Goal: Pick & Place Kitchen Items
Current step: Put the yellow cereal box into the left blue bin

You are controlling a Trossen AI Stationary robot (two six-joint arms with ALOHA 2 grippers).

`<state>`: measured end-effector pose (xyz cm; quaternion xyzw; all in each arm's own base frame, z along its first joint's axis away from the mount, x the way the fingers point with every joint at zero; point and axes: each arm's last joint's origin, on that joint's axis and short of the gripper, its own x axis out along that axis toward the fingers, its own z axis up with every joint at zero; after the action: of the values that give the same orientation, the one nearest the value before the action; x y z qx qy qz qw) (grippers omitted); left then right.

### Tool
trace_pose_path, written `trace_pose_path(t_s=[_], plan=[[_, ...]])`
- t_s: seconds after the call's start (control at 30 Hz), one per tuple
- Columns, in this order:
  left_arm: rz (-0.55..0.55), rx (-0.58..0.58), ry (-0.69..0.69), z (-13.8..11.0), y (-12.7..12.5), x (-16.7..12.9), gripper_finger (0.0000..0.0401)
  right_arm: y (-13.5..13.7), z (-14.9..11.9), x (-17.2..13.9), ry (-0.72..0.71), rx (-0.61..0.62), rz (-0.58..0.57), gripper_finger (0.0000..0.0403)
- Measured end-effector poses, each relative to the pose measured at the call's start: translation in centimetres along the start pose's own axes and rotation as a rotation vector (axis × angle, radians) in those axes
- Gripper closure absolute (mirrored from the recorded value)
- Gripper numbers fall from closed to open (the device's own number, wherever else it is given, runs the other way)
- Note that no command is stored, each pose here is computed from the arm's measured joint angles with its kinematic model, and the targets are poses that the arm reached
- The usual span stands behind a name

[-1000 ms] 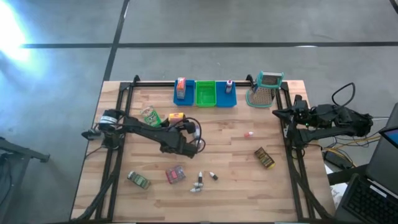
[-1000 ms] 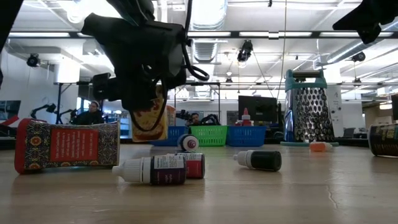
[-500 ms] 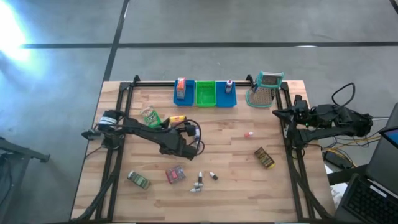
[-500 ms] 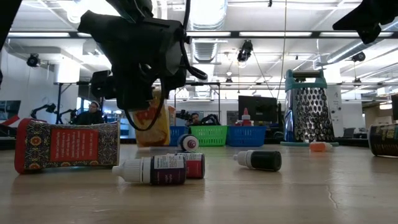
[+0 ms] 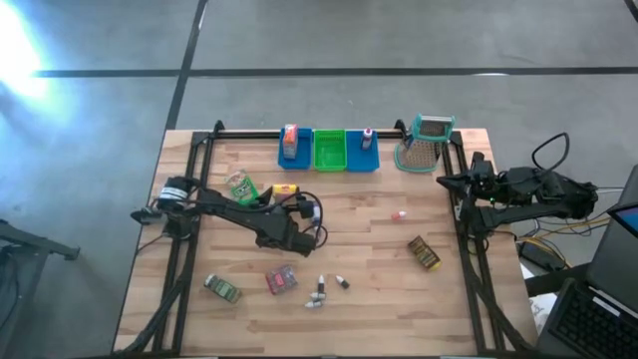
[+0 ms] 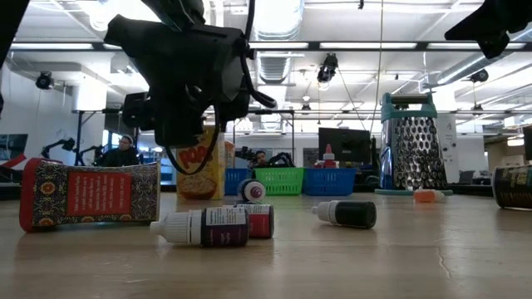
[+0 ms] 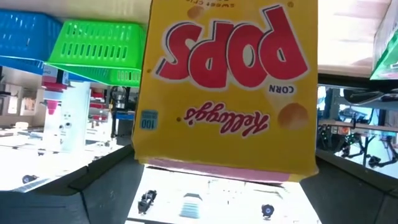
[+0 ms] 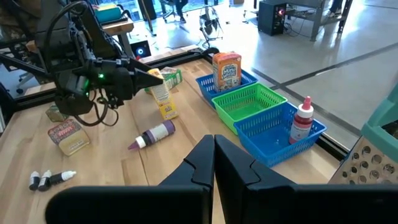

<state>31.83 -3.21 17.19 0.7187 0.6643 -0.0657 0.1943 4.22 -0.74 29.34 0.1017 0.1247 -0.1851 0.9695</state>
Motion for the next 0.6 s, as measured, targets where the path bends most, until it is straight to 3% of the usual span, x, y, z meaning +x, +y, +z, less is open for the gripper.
trace_pose_path(t_s=[0.6], plan=[[0.029,0.065,0.074,-0.25,0.14,-0.02,0.0002,0.0,0.0,0.0,0.0,0.0,0.0,0.0394]])
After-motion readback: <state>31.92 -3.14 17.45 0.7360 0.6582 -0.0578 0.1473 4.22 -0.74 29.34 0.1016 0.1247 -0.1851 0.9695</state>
